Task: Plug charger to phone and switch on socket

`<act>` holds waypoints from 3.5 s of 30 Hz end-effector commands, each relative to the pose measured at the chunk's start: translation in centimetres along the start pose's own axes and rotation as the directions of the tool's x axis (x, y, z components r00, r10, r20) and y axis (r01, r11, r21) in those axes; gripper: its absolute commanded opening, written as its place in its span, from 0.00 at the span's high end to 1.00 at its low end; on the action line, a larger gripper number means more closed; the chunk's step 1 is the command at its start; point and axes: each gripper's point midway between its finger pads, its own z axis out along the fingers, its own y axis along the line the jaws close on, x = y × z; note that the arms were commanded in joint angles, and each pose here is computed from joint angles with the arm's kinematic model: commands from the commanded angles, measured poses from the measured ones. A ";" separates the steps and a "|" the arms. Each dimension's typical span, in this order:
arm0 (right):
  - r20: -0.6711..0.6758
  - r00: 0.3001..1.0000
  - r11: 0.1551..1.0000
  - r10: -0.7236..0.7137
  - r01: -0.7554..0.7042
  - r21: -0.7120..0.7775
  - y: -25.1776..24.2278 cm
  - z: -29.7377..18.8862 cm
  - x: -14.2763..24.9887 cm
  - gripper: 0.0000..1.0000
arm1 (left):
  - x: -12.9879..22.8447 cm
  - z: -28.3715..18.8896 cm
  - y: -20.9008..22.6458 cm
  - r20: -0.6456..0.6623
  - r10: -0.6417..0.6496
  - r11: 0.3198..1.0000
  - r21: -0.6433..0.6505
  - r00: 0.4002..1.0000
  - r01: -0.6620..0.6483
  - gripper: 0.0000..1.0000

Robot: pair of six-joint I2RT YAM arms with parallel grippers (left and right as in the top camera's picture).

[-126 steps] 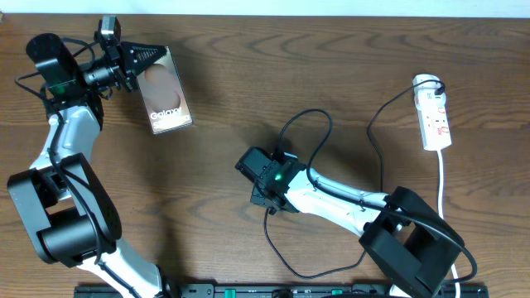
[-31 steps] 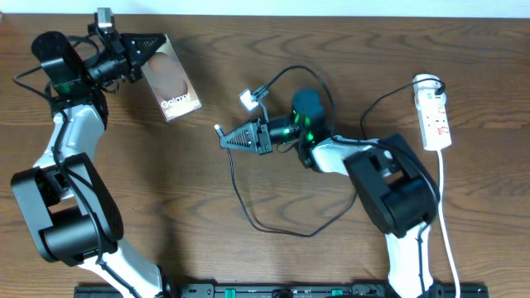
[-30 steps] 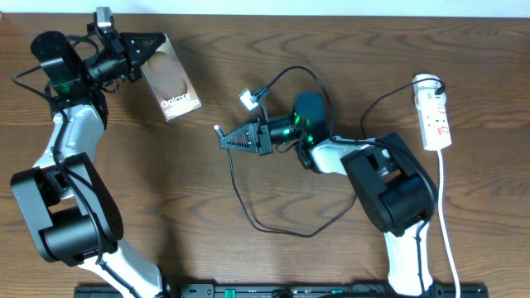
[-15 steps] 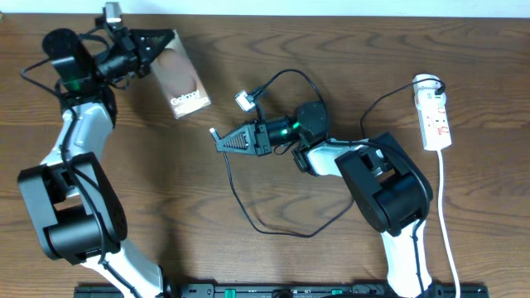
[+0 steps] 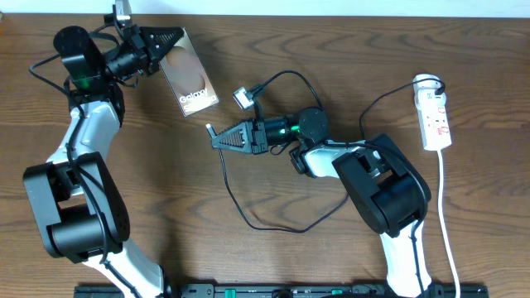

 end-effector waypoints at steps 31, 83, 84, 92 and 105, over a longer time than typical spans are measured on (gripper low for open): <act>0.094 0.995 1.000 -0.026 0.027 -0.007 0.4 0.0 -1.6 0.99 | 1.6 0.9 -2.5 -0.090 0.028 0.998 0.057 0.996 -0.023 0.93; 0.152 0.988 1.000 -0.028 0.028 0.003 0.2 -0.6 -2.8 0.99 | 3.1 2.1 -2.9 -0.147 0.054 0.996 0.079 0.988 -0.043 0.93; 0.152 0.988 1.000 -0.028 0.028 0.003 0.2 -0.6 -2.8 0.99 | 3.1 2.1 -2.9 -0.147 0.054 0.996 0.079 0.988 -0.043 0.93; 0.154 0.988 1.000 -0.028 0.028 0.004 0.2 -0.7 -2.9 0.99 | 3.1 2.0 -2.9 -0.147 0.061 0.996 0.081 0.987 -0.050 0.92; 0.162 0.986 1.000 -0.028 0.027 0.009 0.1 -1.1 -3.2 0.99 | 3.6 1.9 -3.1 -0.172 0.083 0.993 0.093 0.982 -0.068 0.93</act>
